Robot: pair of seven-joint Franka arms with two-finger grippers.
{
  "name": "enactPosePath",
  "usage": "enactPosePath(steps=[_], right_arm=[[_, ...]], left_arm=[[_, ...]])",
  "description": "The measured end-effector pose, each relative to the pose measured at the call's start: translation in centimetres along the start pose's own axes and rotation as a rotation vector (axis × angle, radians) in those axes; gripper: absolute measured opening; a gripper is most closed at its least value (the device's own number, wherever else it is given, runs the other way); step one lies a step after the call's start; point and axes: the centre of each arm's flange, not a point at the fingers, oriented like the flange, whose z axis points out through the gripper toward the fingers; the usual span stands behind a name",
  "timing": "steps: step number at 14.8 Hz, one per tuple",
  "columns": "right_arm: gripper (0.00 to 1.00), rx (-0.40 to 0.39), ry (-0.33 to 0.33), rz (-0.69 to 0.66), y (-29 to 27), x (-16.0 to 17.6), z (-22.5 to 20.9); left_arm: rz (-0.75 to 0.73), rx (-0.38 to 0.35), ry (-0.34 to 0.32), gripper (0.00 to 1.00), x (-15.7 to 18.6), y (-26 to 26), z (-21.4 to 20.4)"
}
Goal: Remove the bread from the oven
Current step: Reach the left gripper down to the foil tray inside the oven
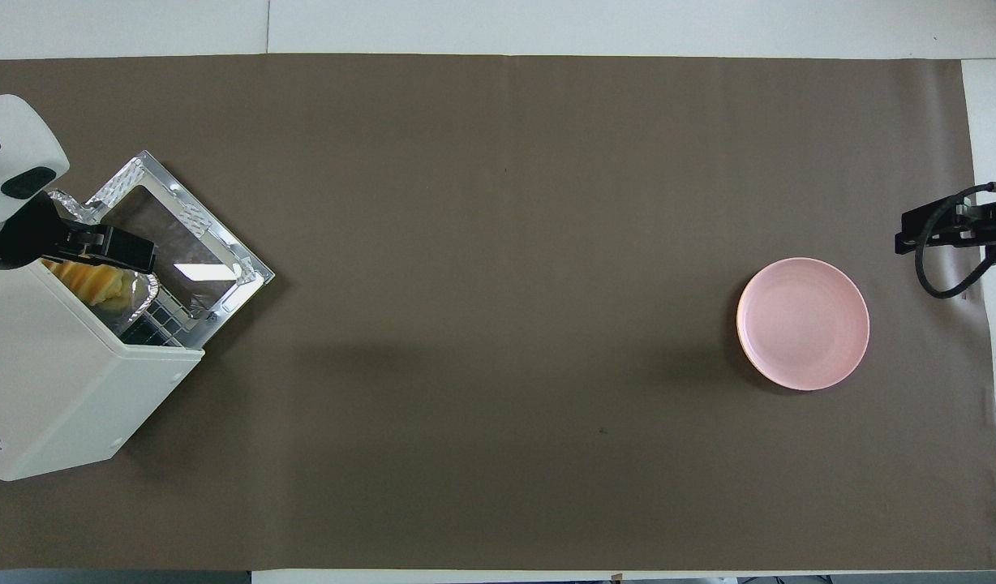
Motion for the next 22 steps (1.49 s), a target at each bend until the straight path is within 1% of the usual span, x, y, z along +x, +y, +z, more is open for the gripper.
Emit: enactPosePath(steps=[3,5,6,8,10,13,15,17,20,22], right_arm=[[1.0,0.0,0.0,0.0,0.0,0.0,0.0],[1.0,0.0,0.0,0.0,0.0,0.0,0.0],[1.0,0.0,0.0,0.0,0.0,0.0,0.0],[1.0,0.0,0.0,0.0,0.0,0.0,0.0],[1.0,0.0,0.0,0.0,0.0,0.0,0.0],[1.0,0.0,0.0,0.0,0.0,0.0,0.0],[1.0,0.0,0.0,0.0,0.0,0.0,0.0],[1.0,0.0,0.0,0.0,0.0,0.0,0.0],[1.0,0.0,0.0,0.0,0.0,0.0,0.0],[1.0,0.0,0.0,0.0,0.0,0.0,0.0]], left_arm=[[-0.068,0.003,-0.011,1.0,2.1,-0.6,1.8],[-0.091,0.015,-0.019,1.0,4.0,-1.0,2.8],[-0.128,0.023,-0.031,1.0,4.9,-1.4,3.7],[-0.254,0.065,-0.048,1.0,6.7,-1.7,5.9],[-0.339,0.132,-0.051,1.0,8.6,-1.5,7.6],[-0.489,0.166,-0.065,1.0,9.3,-2.8,9.4],[-0.59,0.178,-0.063,1.0,9.9,-2.3,10.8],[-0.641,0.199,-0.055,1.0,10.4,-1.8,11.9],[-0.694,0.27,-0.035,1.0,10.5,-2.4,13.4],[-0.744,0.305,-0.026,1.0,10.2,-2.8,15.4]])
